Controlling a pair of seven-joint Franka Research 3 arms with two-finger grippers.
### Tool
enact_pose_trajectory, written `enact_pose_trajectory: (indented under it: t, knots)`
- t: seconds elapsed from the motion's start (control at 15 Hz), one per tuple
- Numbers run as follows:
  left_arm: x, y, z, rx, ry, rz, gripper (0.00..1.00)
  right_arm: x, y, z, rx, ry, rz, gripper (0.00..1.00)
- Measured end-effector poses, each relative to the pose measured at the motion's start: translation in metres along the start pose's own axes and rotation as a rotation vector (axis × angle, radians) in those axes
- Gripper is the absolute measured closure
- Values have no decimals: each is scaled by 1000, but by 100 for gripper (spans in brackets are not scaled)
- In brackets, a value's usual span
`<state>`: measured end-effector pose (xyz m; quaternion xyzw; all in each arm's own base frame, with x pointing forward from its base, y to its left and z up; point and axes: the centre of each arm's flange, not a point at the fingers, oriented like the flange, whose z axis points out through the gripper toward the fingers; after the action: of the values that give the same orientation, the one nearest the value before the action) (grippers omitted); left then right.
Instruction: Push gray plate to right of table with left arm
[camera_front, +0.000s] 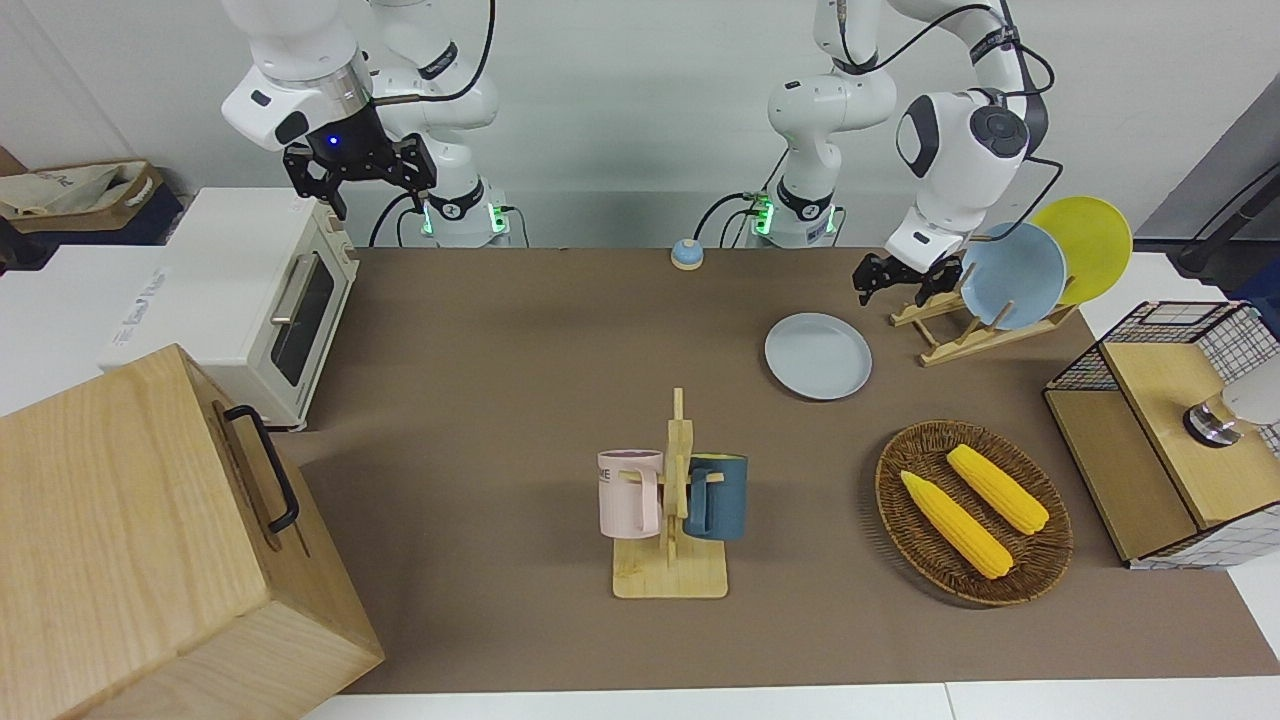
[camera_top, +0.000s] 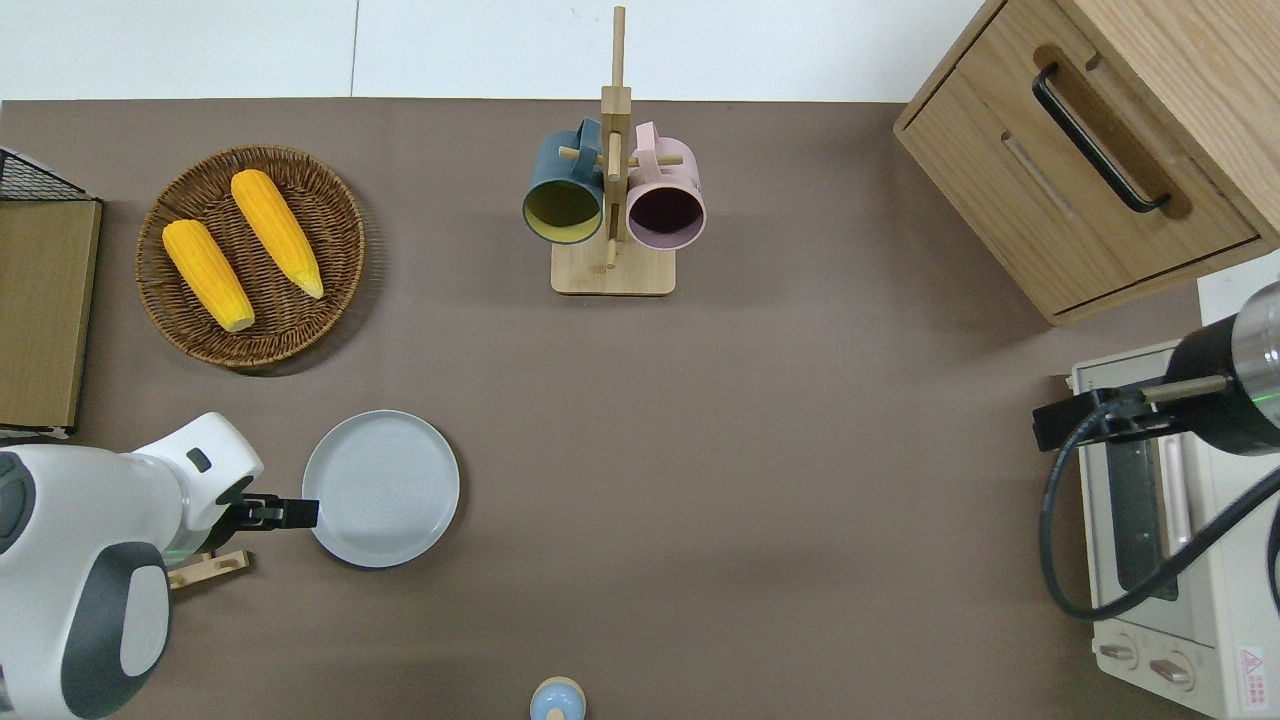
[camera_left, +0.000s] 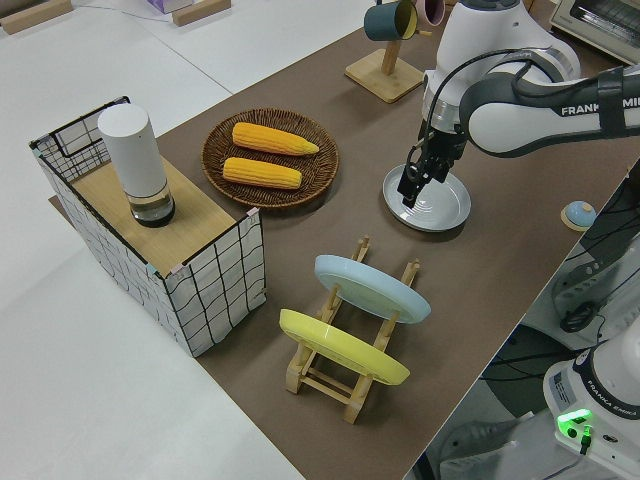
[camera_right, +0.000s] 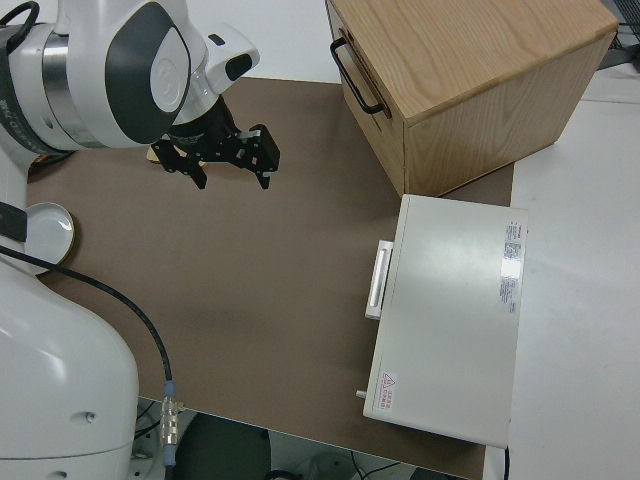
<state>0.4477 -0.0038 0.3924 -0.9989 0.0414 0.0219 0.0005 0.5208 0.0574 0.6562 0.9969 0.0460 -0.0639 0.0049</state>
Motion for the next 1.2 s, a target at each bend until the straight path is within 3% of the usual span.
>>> enact_pose_trajectory:
  t: [0.73, 1.2]
  knots:
    - [-20, 11, 51, -23, 41, -8, 0, 0, 0, 0, 0, 0, 0, 1]
    - [-18, 11, 73, -25, 61, -11, 0, 0, 0, 0, 0, 0, 0, 1]
